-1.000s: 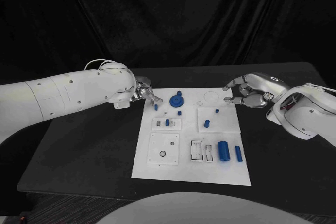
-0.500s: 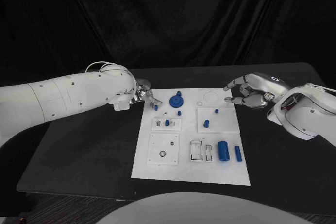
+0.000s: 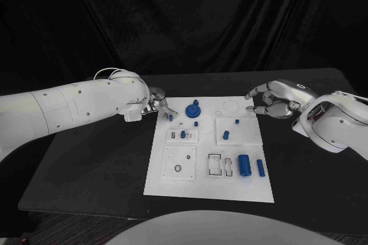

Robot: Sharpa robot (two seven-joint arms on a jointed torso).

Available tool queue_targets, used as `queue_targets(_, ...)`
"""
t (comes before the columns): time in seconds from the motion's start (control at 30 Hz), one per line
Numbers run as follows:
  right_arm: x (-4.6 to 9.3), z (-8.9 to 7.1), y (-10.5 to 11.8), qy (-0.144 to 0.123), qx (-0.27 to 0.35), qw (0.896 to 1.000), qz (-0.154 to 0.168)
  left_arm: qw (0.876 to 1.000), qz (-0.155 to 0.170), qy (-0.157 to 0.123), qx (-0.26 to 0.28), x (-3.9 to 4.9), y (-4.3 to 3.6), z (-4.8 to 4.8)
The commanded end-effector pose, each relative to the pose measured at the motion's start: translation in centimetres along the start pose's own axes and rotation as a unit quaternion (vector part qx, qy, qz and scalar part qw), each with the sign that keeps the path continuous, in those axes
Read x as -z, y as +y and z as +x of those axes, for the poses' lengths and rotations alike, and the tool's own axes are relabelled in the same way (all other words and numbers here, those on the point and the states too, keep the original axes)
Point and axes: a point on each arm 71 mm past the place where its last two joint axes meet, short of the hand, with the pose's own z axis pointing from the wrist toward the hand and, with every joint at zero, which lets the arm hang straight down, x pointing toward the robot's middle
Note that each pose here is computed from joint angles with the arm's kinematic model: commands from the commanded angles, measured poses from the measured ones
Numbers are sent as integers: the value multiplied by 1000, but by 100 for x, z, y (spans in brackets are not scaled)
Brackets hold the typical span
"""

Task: Assemble the parts on the task board

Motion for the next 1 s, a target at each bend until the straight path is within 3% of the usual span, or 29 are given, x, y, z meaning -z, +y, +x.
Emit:
queue_targets(0.03,1,12,-2,4,0,1000,0,1000,10,9,-3,-6,-23,20)
queue_targets(1.0,4,52,-23,9,-1,1000,4,1000,9,21,-7,-33,-31,46)
